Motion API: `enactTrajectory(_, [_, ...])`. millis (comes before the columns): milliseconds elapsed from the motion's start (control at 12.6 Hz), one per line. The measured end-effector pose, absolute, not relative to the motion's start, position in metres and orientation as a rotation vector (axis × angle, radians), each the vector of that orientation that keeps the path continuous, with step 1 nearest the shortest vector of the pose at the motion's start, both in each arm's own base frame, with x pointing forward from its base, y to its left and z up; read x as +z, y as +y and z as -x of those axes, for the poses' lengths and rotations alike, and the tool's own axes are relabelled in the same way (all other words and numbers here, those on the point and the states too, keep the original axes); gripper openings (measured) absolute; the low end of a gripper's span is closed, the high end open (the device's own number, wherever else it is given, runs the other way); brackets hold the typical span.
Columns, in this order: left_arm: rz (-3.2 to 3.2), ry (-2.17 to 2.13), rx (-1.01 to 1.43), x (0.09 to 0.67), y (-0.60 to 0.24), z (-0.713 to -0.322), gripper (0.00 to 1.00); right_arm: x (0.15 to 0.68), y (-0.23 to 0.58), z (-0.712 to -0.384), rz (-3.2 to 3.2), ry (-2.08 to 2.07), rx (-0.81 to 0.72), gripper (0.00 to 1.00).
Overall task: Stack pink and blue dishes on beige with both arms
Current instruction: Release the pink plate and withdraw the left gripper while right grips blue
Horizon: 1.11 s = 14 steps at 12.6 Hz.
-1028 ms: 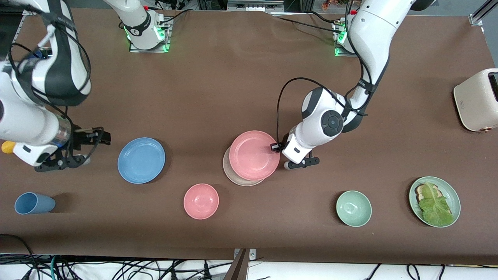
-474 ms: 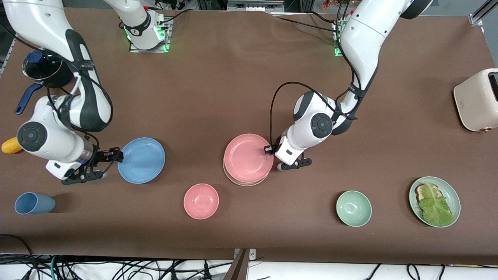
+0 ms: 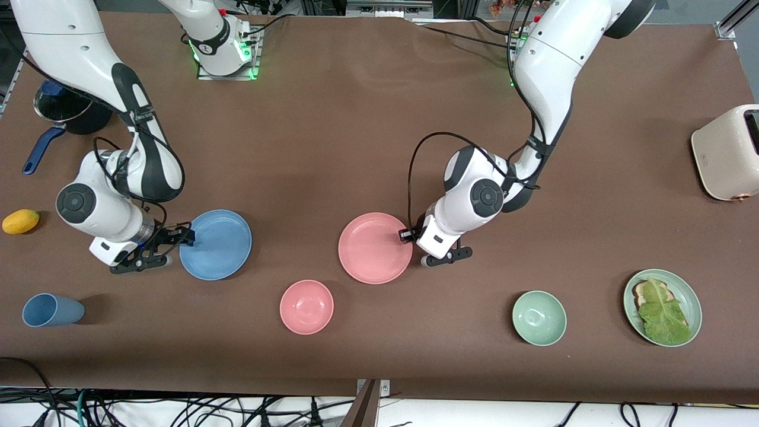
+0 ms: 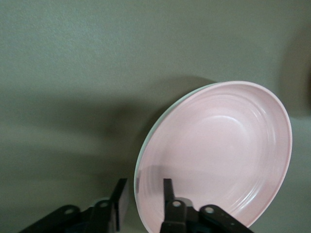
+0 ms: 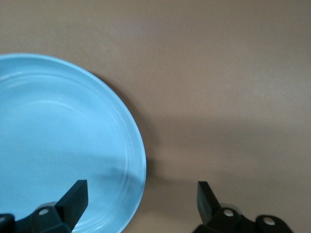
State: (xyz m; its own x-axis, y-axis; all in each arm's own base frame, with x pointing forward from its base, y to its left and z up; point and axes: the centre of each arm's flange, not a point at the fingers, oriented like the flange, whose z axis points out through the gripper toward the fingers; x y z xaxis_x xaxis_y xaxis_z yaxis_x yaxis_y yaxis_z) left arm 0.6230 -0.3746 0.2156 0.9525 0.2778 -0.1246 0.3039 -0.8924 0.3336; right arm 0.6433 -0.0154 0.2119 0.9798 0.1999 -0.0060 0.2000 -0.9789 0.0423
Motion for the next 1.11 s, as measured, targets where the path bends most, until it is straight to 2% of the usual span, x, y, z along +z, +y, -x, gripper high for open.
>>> enactTrajectory(79, [-2.752,0.422,-0.091,0.219,-0.373,-0.626,0.56,0.203,-0.018,-0.640,-3.084,0.305,-0.009,1.00])
enactTrajectory(158, [-2.751,0.427,-0.079,0.225,-0.368,-0.632,0.59,0.195,-0.021,-0.638,-3.085,0.299,-0.012,0.99])
enactTrajectory(237, [-2.757,0.434,-0.096,0.234,-0.360,-0.639,0.60,0.191,-0.023,-0.637,-3.086,0.294,-0.016,0.94])
enactTrajectory(316, [-2.783,0.418,-0.138,0.247,-0.350,-0.646,0.60,0.188,-0.024,-0.636,-3.087,0.292,-0.022,0.94])
enactTrajectory(474, [-2.884,0.340,-0.211,0.287,-0.324,-0.657,0.63,0.185,-0.023,-0.636,-3.089,0.291,-0.028,0.75])
enactTrajectory(553, [-2.921,0.293,-0.246,0.309,-0.309,-0.662,0.63,0.184,-0.023,-0.635,-3.089,0.292,-0.029,0.74])
enactTrajectory(870, [-2.948,0.064,-0.383,0.368,-0.238,-0.680,0.63,0.185,-0.022,-0.636,-3.102,0.274,-0.026,0.25])
enactTrajectory(949, [-2.941,0.023,-0.412,0.376,-0.216,-0.684,0.64,0.190,-0.022,-0.638,-3.111,0.260,-0.010,0.16])
enactTrajectory(1028, [-2.933,-0.009,-0.436,0.382,-0.194,-0.688,0.65,0.192,-0.022,-0.638,-3.113,0.258,-0.008,0.16])
enactTrajectory(1107, [-2.923,-0.036,-0.457,0.387,-0.173,-0.691,0.65,0.192,-0.022,-0.638,-3.116,0.253,-0.007,0.10])
